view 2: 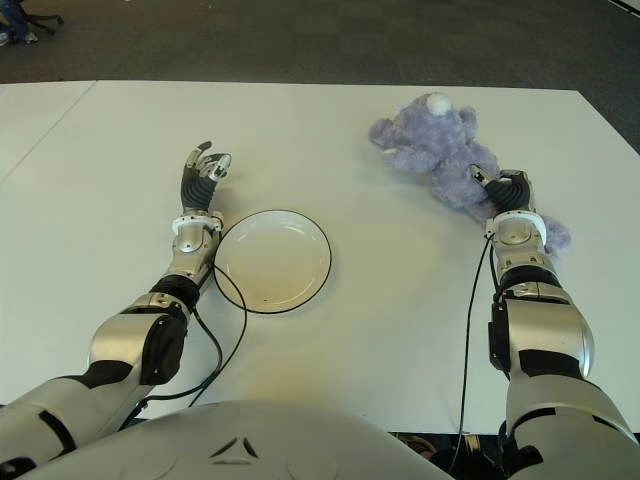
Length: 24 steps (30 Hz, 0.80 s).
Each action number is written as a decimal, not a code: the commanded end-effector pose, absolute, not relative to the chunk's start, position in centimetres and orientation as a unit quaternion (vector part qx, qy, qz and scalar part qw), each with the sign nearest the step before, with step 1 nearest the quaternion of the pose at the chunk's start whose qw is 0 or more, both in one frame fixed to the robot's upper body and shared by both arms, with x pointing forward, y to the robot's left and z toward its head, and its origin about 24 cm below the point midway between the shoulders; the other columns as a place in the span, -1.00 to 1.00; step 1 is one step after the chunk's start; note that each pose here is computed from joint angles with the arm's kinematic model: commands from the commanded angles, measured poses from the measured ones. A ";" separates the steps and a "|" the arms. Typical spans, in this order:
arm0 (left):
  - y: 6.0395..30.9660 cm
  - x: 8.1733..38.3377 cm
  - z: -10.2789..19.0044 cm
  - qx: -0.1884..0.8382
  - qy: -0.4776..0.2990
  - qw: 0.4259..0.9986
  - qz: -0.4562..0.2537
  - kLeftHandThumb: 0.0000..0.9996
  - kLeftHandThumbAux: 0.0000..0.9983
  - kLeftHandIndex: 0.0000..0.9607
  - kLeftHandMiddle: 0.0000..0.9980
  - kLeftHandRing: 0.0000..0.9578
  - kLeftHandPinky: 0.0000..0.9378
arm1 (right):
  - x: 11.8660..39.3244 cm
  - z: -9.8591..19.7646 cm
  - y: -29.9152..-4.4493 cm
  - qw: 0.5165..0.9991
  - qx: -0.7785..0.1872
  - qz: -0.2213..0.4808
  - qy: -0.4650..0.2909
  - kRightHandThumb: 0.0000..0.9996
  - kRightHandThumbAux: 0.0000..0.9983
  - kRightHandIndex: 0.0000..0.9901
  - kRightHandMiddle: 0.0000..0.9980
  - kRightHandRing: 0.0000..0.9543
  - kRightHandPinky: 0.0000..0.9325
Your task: Put the doll into the plate.
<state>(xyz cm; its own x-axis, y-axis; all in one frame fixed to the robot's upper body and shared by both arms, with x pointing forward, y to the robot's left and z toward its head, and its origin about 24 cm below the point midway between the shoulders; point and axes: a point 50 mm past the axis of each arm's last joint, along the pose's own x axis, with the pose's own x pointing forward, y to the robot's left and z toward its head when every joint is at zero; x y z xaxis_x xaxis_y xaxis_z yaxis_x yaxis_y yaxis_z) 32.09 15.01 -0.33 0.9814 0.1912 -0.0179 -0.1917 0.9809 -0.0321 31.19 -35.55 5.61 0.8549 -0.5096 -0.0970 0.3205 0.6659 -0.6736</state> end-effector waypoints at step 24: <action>14.1 22.6 -10.4 -0.012 0.249 0.962 0.114 -1.00 0.08 -0.64 -0.31 -0.32 -0.47 | 29.8 4.7 -36.2 0.901 -0.341 -0.231 0.136 0.39 0.44 -0.11 0.63 0.73 0.64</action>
